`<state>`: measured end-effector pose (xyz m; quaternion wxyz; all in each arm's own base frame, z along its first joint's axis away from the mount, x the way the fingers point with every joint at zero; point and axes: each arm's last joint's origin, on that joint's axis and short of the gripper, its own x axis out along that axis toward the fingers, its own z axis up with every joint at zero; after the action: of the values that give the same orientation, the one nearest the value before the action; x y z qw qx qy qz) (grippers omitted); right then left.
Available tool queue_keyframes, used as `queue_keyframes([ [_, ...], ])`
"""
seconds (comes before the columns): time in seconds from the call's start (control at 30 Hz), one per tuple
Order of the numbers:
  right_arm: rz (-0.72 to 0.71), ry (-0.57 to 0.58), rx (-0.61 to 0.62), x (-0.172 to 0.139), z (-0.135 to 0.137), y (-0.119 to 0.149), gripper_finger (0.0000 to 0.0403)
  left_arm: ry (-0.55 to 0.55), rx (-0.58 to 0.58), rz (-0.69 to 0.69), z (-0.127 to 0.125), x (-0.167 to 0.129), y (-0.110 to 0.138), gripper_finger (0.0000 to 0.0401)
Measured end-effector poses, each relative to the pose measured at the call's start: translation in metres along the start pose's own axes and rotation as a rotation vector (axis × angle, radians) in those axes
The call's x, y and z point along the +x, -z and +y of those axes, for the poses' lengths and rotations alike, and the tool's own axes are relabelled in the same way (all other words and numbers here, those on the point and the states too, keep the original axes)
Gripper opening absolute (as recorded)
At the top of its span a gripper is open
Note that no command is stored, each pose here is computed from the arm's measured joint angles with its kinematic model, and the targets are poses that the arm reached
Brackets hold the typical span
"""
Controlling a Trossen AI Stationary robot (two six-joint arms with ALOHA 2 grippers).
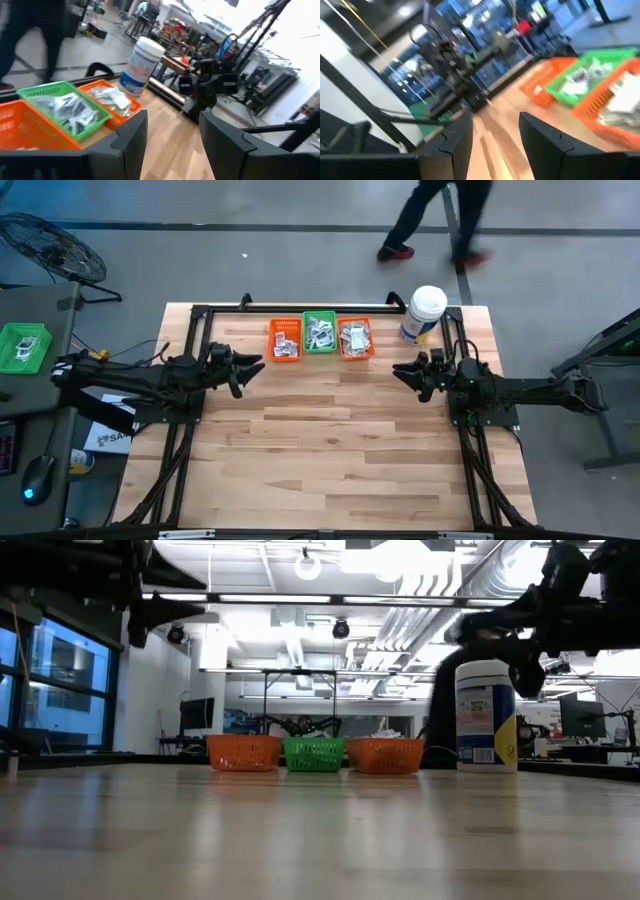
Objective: Pick & Place First Aid Supplies
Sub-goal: Return to Home Position
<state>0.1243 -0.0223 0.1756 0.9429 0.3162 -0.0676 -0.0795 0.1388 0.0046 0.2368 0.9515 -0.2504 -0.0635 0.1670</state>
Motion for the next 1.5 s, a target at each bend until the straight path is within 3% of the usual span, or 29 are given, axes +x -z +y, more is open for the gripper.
queue_keyframes([
  [0.67, 0.008, -0.032, 0.045, -0.028, -0.006, -0.007, 0.0153, 0.019, -0.001, -0.183, 0.033, -0.036, 0.031, 0.0176],
  [0.93, 0.033, 0.002, 0.042, -0.03, -0.011, -0.007, 0.0153, -0.012, 0.014, -0.148, 0.039, -0.042, 0.035, 0.0176],
  [1.1, 0.044, -0.011, 0.025, -0.031, -0.013, -0.008, 0.0153, -0.042, 0.041, -0.051, 0.045, -0.044, 0.045, 0.0176],
  [1.3, 0.073, -0.014, -0.061, -0.03, -0.016, -0.009, 0.0153, -0.03, 0.093, -0.039, 0.044, -0.044, 0.045, 0.0176],
  [1.5, 0.092, -0.008, -0.193, -0.028, -0.017, -0.007, 0.0153, -0.132, 0.236, -0.065, 0.047, -0.043, 0.045, 0.0176],
])
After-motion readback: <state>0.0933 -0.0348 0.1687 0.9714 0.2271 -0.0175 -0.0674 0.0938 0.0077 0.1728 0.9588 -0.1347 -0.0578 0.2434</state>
